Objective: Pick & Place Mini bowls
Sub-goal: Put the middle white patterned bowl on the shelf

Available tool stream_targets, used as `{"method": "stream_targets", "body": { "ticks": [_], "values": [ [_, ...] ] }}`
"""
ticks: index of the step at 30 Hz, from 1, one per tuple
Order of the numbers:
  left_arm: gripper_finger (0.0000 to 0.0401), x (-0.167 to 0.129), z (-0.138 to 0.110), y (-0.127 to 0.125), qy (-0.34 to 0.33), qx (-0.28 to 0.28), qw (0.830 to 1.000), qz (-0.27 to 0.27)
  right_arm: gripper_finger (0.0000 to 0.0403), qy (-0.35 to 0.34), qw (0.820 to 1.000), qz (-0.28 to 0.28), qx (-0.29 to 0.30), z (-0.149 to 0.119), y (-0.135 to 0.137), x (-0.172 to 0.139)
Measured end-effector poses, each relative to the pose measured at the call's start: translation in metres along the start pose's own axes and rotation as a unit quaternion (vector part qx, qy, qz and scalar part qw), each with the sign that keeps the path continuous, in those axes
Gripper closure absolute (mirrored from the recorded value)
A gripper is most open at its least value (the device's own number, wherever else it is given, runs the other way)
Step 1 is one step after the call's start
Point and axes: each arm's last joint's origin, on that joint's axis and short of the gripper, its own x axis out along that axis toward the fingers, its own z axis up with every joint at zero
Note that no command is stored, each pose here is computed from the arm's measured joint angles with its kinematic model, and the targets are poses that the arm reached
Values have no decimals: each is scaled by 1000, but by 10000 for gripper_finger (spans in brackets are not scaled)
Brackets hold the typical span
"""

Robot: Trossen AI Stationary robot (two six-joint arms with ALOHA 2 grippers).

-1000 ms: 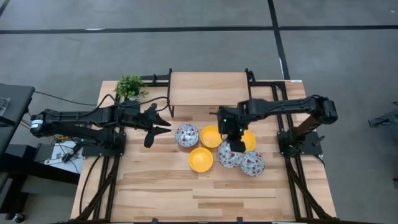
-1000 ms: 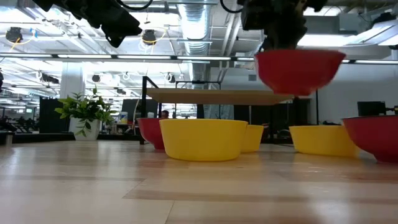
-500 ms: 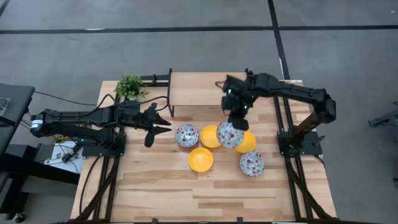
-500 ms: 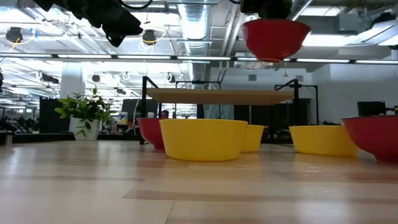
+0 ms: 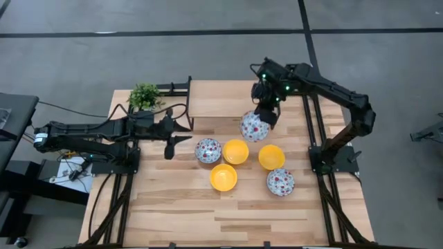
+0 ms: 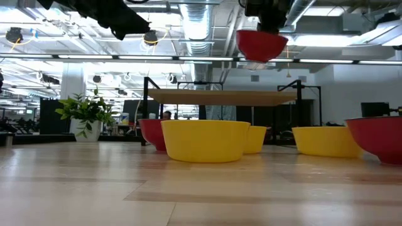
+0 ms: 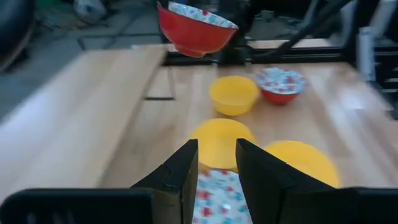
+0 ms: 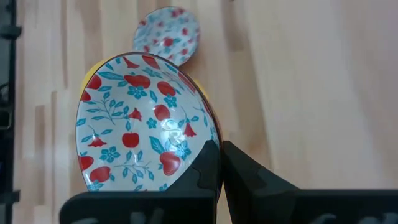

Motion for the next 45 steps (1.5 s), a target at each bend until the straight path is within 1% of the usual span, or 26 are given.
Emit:
{"method": "stream_targets", "body": {
  "ticks": [3,6,9,11,14,17,19,24,26,33,40,42,45],
  "values": [
    [293,0,3,3,-12,18,999,46,403,-14,1000,-14,15,-1,-12,-4],
    [293,-1,7,5,-29,19,996,81,403,-34,998,-29,42,-2,-24,-9],
    [293,-1,11,6,-45,17,995,91,403,-60,993,-45,87,-3,-38,-15],
    [293,-1,12,7,-53,16,994,92,403,-71,988,-54,128,-5,-48,-19],
    [293,-1,13,7,-59,15,994,94,403,-81,974,-62,202,-11,-65,-23],
    [293,-2,14,7,-63,14,993,95,403,-80,954,-67,281,-19,-82,-24],
    [293,-2,15,7,-65,14,993,95,403,-82,940,-57,325,-23,-95,-23],
    [293,3,16,7,-73,12,993,97,403,-72,913,-53,399,-30,-118,-15],
    [293,6,15,7,-67,13,993,96,403,-69,908,-52,409,-31,-123,-10],
    [293,18,9,5,-45,13,995,92,403,-54,904,-56,420,-33,-134,1],
    [293,23,7,5,-35,14,995,90,403,-48,896,-69,435,-40,-142,-3],
    [293,23,7,5,-38,14,995,90,403,-35,893,-68,443,-45,-143,-4],
    [293,22,8,5,-39,13,995,91,403,-20,897,-66,437,-48,-142,-5]
  ]
}}
